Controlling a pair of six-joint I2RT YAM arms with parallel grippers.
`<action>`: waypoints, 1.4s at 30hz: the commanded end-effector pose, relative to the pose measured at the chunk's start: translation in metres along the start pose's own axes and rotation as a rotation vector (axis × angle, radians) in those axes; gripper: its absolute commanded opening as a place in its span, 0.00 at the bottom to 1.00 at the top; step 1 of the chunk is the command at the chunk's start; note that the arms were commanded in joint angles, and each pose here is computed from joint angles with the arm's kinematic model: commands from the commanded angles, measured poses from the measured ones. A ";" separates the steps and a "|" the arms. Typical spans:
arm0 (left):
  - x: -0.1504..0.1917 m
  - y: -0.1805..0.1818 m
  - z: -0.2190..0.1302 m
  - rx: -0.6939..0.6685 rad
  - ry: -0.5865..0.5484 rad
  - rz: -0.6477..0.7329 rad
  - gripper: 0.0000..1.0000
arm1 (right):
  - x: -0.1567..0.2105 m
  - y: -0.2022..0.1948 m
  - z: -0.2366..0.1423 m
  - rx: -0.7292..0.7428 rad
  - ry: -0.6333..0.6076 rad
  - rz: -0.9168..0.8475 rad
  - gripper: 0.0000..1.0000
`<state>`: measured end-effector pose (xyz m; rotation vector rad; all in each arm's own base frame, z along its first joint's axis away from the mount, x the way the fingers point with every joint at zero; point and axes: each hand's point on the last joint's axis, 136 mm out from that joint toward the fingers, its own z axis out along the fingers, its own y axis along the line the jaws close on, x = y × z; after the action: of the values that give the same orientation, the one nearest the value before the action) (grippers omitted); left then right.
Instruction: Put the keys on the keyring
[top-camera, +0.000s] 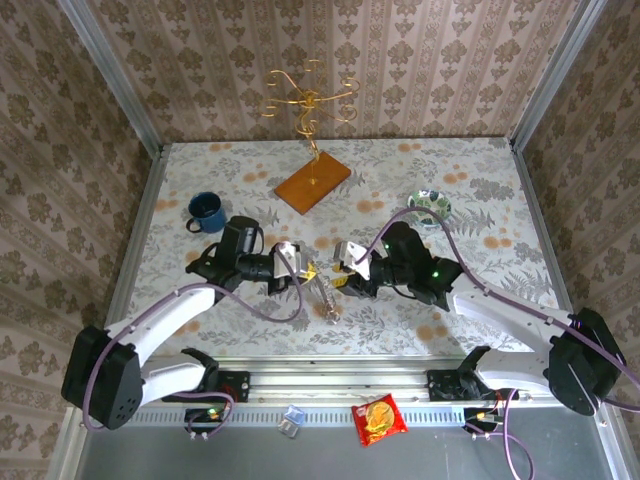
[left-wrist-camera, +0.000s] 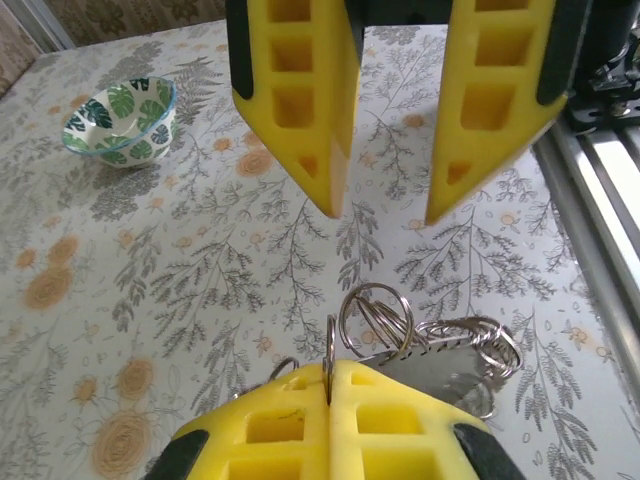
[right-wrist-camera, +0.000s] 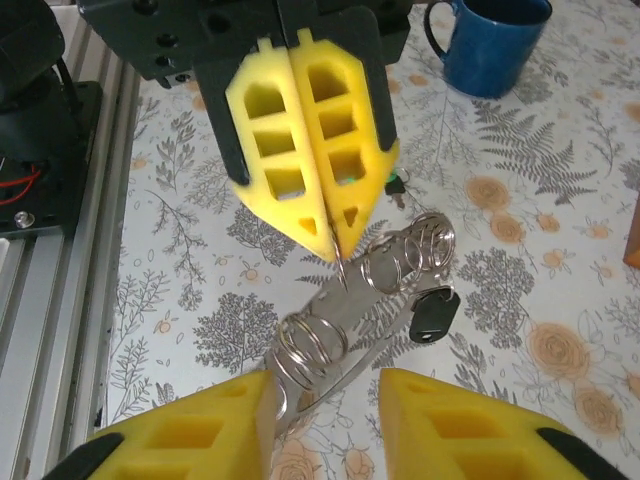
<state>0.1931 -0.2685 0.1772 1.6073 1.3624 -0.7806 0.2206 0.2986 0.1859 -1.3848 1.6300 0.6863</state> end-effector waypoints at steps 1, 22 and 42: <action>-0.010 0.007 -0.003 -0.063 -0.006 0.051 0.00 | -0.012 -0.007 0.006 0.037 -0.027 -0.074 0.31; -0.012 0.000 0.002 -0.044 -0.043 0.019 0.00 | -0.019 -0.014 0.027 0.056 -0.049 -0.110 0.21; -0.013 -0.004 0.003 -0.029 -0.061 0.018 0.00 | -0.017 -0.020 0.033 0.078 -0.018 -0.129 0.04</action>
<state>0.1939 -0.2718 0.1794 1.5639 1.3551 -0.7421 0.2423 0.3225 0.1722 -1.4111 1.5747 0.5680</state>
